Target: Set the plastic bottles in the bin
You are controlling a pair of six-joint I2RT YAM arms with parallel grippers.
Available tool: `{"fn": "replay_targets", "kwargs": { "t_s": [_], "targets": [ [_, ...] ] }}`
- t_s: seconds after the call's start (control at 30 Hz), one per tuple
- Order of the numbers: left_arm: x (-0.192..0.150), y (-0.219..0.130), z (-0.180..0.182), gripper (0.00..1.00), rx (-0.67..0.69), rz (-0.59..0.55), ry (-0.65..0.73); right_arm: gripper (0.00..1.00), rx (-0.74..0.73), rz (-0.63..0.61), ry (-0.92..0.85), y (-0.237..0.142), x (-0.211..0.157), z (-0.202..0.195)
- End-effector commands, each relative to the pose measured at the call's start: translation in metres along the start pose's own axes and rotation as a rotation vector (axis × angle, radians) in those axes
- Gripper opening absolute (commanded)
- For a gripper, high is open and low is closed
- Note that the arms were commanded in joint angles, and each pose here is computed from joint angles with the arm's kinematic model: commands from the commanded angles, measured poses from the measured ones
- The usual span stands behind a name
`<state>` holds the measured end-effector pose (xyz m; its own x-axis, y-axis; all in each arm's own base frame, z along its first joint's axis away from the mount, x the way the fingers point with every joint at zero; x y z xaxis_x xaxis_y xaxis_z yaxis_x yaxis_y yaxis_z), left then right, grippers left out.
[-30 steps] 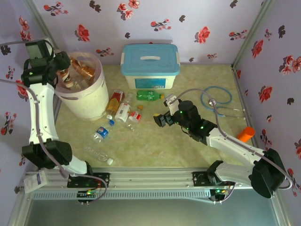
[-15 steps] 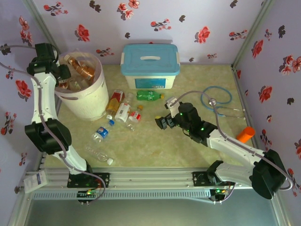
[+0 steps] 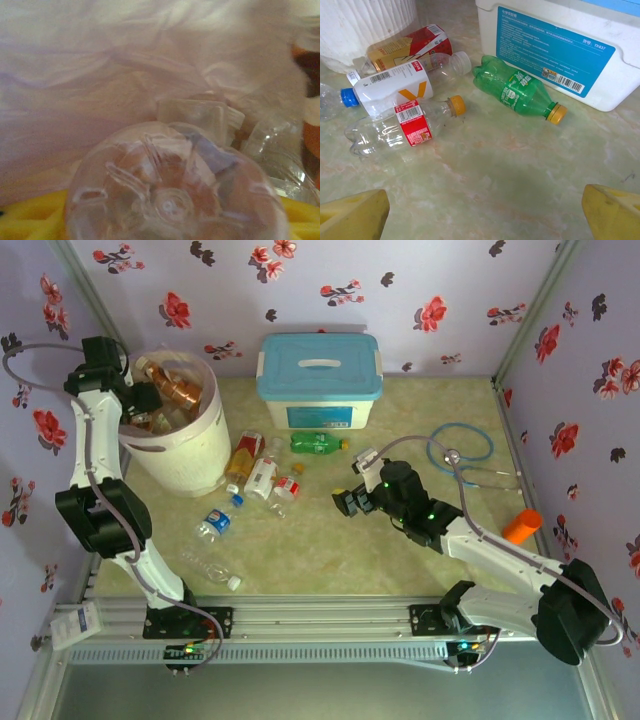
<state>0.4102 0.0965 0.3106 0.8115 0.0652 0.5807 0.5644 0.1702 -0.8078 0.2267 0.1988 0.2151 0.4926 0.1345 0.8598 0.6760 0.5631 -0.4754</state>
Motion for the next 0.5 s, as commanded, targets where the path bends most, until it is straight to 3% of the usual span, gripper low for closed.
{"fn": "replay_targets", "kwargs": {
  "t_s": [0.0,0.1,0.23,0.47],
  "targets": [
    [0.004,-0.013,0.004,0.83,0.007,-0.033,-0.002,0.99,-0.025,-0.020,-0.008,0.000,0.002,-0.004],
    [0.007,-0.026,0.004,0.93,0.012,-0.068,0.009,0.99,-0.015,-0.027,0.000,0.001,0.005,-0.003],
    [0.013,-0.049,0.003,0.99,0.024,-0.136,0.027,0.99,-0.011,-0.035,0.004,0.002,0.008,-0.002],
    [0.029,-0.113,-0.005,1.00,0.060,-0.336,0.081,0.99,-0.007,-0.030,0.003,0.005,0.012,0.000]
  ]
}}
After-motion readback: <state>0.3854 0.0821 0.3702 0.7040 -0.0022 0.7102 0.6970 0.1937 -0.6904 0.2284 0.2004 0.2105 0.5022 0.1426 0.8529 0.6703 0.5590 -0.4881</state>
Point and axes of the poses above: each hand's point on the last joint's axis, 136 mm out from that joint toward the fingers, its own y axis out along the fingers, its own z axis along the line the jaws close on, x = y × z, the point moved 7 cm from there along -y, back along the fingers, and after that the axes turned 13 degrees about y, right-handed, at the moved point
